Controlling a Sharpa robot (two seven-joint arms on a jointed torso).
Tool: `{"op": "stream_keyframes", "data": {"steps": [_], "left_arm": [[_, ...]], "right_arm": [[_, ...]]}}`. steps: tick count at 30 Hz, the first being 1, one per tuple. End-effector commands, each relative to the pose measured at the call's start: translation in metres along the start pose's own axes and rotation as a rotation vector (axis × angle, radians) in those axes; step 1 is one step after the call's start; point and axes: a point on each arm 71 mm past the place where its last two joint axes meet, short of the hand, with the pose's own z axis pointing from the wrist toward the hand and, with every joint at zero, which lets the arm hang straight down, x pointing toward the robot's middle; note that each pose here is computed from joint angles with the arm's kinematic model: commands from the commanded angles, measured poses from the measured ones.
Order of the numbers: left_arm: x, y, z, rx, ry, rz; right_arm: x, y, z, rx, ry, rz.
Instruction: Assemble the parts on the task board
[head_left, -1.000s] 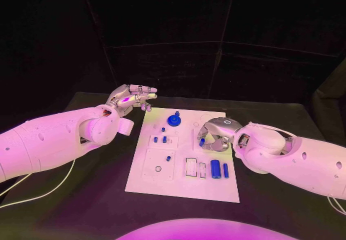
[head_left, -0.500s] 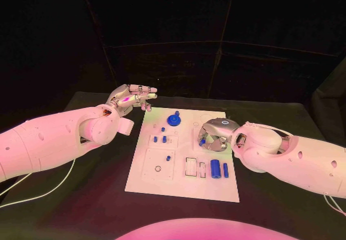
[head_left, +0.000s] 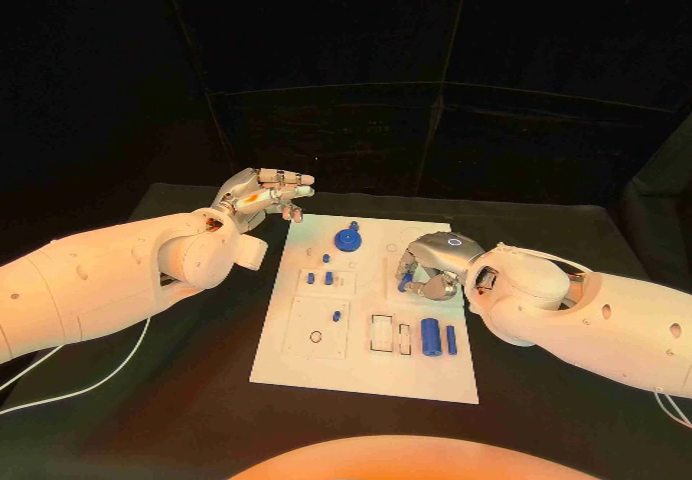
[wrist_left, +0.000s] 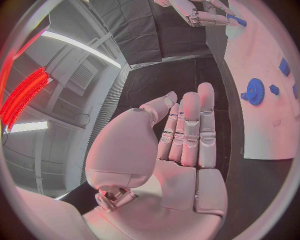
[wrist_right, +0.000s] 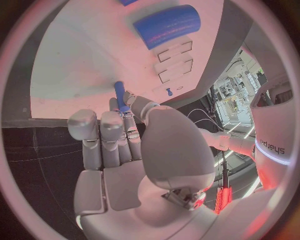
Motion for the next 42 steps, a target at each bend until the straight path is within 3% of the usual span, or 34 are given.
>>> {"op": "stream_keyframes", "data": {"steps": [1,10,13,16,21,26,33,42], "left_arm": [[0.0003,-0.0011,0.0000,0.002,0.012,-0.007],[0.0008,-0.0010,0.0000,0.002,0.013,-0.008],[0.0015,-0.0010,0.0003,0.002,0.014,-0.008],[0.0031,-0.0008,0.0015,0.003,0.017,-0.009],[0.0084,-0.0005,0.0039,0.005,0.029,-0.013],[0.0110,-0.0005,0.0048,0.006,0.034,-0.015],[0.0118,-0.0007,0.0049,0.006,0.035,-0.015],[0.0114,-0.0009,0.0048,0.008,0.035,-0.015]], "right_arm": [[-0.009,0.004,-0.005,-0.024,-0.073,0.047],[-0.035,0.031,-0.015,-0.108,-0.138,0.136],[-0.038,0.047,-0.011,-0.161,-0.144,0.139],[-0.037,0.069,0.002,-0.225,-0.137,0.140],[-0.033,0.103,0.022,-0.317,-0.105,0.130],[-0.018,0.123,0.033,-0.369,-0.046,0.108],[0.004,0.135,0.039,-0.400,0.044,0.078],[0.014,0.137,0.042,-0.408,0.087,0.047]]}}
